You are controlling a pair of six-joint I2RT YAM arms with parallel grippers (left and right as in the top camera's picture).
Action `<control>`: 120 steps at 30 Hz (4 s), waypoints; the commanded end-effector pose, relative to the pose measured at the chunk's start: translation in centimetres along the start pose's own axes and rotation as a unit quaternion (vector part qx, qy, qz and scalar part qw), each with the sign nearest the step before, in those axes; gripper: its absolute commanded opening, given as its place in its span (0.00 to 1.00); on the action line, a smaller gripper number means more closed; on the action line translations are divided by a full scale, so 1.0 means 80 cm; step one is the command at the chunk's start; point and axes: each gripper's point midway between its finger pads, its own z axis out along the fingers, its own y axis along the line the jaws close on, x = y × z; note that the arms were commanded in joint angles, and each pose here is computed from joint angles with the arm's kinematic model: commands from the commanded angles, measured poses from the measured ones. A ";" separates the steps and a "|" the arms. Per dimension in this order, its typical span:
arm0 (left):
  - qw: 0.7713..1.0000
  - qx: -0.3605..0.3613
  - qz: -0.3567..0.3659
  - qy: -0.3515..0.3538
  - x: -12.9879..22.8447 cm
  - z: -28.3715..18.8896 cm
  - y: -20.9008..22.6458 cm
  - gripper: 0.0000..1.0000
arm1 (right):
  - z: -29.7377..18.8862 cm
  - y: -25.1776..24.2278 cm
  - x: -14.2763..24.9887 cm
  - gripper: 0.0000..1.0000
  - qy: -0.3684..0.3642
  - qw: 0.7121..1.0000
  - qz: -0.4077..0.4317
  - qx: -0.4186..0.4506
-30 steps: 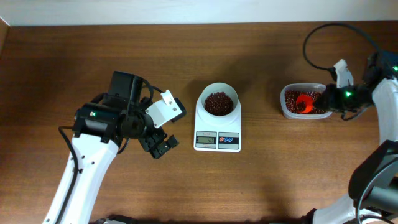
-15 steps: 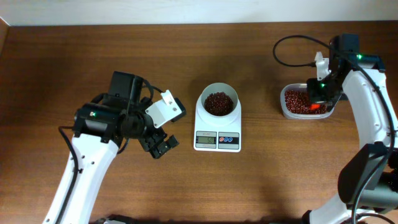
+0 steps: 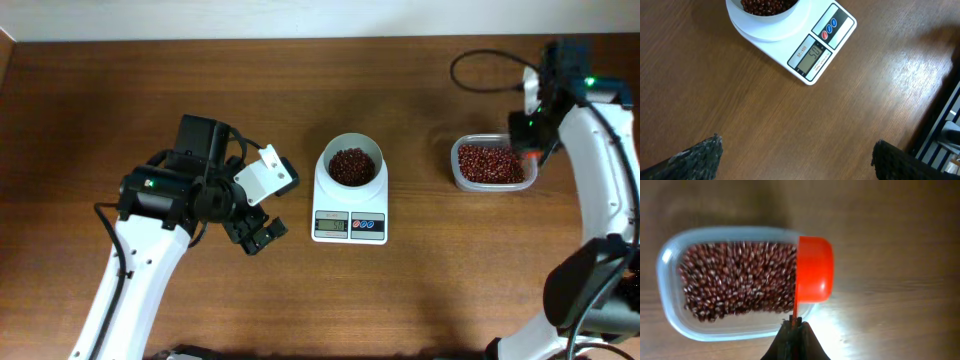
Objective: Scoop and weigh 50g on scale
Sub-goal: 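Move the scoop back right over the bean tub, then carry the scoop down toward the front right of the table, then lower the scoop onto the table and open the right gripper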
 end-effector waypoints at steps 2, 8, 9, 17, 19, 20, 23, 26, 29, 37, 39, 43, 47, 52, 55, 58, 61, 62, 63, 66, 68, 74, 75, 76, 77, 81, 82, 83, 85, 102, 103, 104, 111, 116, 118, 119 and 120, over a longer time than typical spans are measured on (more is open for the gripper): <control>1.000 0.000 0.005 -0.010 -0.002 -0.005 -0.003 0.99 | -0.067 -0.022 -0.022 0.04 -0.041 0.998 -0.029 0.024; 1.000 0.000 0.005 -0.010 -0.002 -0.005 -0.003 0.99 | -0.146 -0.031 -0.018 0.04 -0.070 0.997 -0.022 0.014; 1.000 0.000 0.005 -0.010 -0.002 -0.005 -0.003 0.99 | -0.162 -0.032 -0.014 0.04 -0.076 0.997 -0.021 0.012; 1.000 0.000 0.005 -0.010 -0.002 -0.005 -0.003 0.99 | -0.299 -0.056 0.107 0.04 -0.130 0.985 0.112 -0.024; 1.000 0.000 0.005 -0.010 -0.002 -0.005 -0.003 0.99 | -0.317 -0.048 0.127 0.04 -0.156 0.978 0.128 -0.053; 1.000 0.000 0.005 -0.010 -0.002 -0.005 -0.003 0.99 | -0.324 -0.044 0.137 0.04 -0.165 0.975 0.136 -0.065; 1.000 0.000 0.005 -0.010 -0.002 -0.005 -0.003 0.99 | -0.322 -0.018 0.177 0.04 -0.167 0.968 0.154 -0.108; 1.000 0.000 0.005 -0.010 -0.002 -0.005 -0.003 0.99 | -0.288 0.004 0.217 0.04 -0.123 0.962 0.206 -0.128; 1.000 0.000 0.005 -0.010 -0.002 -0.005 -0.003 0.99 | -0.224 0.040 0.248 0.04 -0.083 0.948 0.255 -0.172; 1.000 0.000 0.005 -0.010 -0.002 -0.005 -0.003 0.99 | -0.053 0.127 0.256 0.04 -0.053 0.891 0.312 -0.325; 1.000 0.000 0.005 -0.010 -0.002 -0.005 -0.003 0.99 | -0.029 0.135 0.250 0.04 -0.071 0.886 0.304 -0.343; 1.000 0.000 0.005 -0.010 -0.002 -0.005 -0.003 0.99 | 0.005 0.134 0.235 0.04 -0.109 0.882 0.303 -0.344; 1.000 0.000 0.005 -0.010 -0.002 -0.005 -0.003 0.99 | 0.026 0.134 0.230 0.04 -0.109 0.882 0.302 -0.344; 1.000 0.000 0.005 -0.010 -0.002 -0.005 -0.003 0.99 | 0.052 0.141 0.239 0.05 -0.059 0.882 0.314 -0.347; 1.000 0.000 0.005 -0.010 -0.002 -0.005 -0.003 0.99 | 0.067 0.147 0.250 0.13 -0.022 0.879 0.324 -0.349; 1.000 0.000 0.005 -0.010 -0.002 -0.005 -0.003 0.99 | 0.077 0.153 0.260 0.13 0.008 0.876 0.331 -0.351; 1.000 0.000 0.005 -0.010 -0.002 -0.005 -0.003 0.99 | 0.081 0.156 0.266 0.13 0.023 0.874 0.335 -0.352; 1.000 0.000 0.005 -0.010 -0.002 -0.005 -0.003 0.99 | 0.081 0.155 0.266 0.14 0.022 0.874 0.335 -0.352; 1.000 0.000 0.005 -0.010 -0.002 -0.005 -0.003 0.99 | 0.081 0.155 0.266 0.17 0.022 0.874 0.335 -0.352; 1.000 0.000 0.005 -0.010 -0.002 -0.005 -0.003 0.99 | 0.081 0.155 0.266 0.17 0.022 0.874 0.335 -0.352; 1.000 0.000 0.005 -0.010 -0.002 -0.005 -0.003 0.99 | 0.083 0.153 0.267 0.20 0.022 0.876 0.336 -0.345; 1.000 0.000 0.005 -0.010 -0.002 -0.005 -0.003 0.99 | 0.091 0.131 0.271 0.28 0.021 0.872 0.370 -0.321; 1.000 0.000 0.005 -0.010 -0.002 -0.005 -0.003 0.99 | 0.092 0.126 0.274 0.28 0.023 0.868 0.382 -0.317; 1.000 0.000 0.005 -0.010 -0.002 -0.005 -0.003 0.99 | 0.093 0.122 0.276 0.28 0.024 0.865 0.390 -0.314; 1.000 0.000 0.005 -0.010 -0.002 -0.005 -0.003 0.99 | 0.094 0.116 0.278 0.29 0.021 0.864 0.396 -0.311; 1.000 0.000 0.005 -0.010 -0.002 -0.005 -0.003 0.99 | 0.090 0.102 0.269 0.34 -0.013 0.877 0.362 -0.316; 1.000 0.000 0.005 -0.010 -0.002 -0.005 -0.003 0.99 | 0.089 0.098 0.265 0.36 -0.018 0.880 0.359 -0.312; 1.000 0.000 0.005 -0.010 -0.002 -0.005 -0.003 0.99 | 0.088 0.091 0.259 0.36 -0.027 0.883 0.357 -0.305; 1.000 0.000 0.005 -0.010 -0.002 -0.005 -0.003 0.99 | 0.083 0.077 0.239 0.36 -0.057 0.887 0.349 -0.297; 1.000 0.000 0.005 -0.010 -0.002 -0.005 -0.003 0.99 | 0.077 0.061 0.218 0.37 -0.088 0.891 0.343 -0.286; 1.000 0.000 0.005 -0.010 -0.002 -0.005 -0.003 0.99 | 0.078 0.061 0.220 0.37 -0.084 0.891 0.344 -0.284; 1.000 0.000 0.005 -0.010 -0.002 -0.005 -0.003 0.99 | 0.078 0.061 0.220 0.37 -0.083 0.891 0.344 -0.284; 1.000 0.000 0.005 -0.010 -0.002 -0.005 -0.003 0.99 | 0.077 0.069 0.229 0.38 -0.063 0.887 0.352 -0.291; 1.000 0.000 0.005 -0.010 -0.002 -0.005 -0.003 0.99 | 0.076 0.081 0.247 0.37 -0.025 0.883 0.361 -0.299; 1.000 0.000 0.005 -0.010 -0.002 -0.005 -0.003 0.99 | 0.077 0.081 0.247 0.40 -0.026 0.883 0.361 -0.299; 1.000 0.000 0.005 -0.010 -0.002 -0.005 -0.003 0.99 | 0.077 0.080 0.246 0.40 -0.027 0.883 0.361 -0.299; 1.000 0.000 0.005 -0.010 -0.002 -0.005 -0.003 0.99 | 0.077 0.080 0.246 0.41 -0.029 0.883 0.360 -0.298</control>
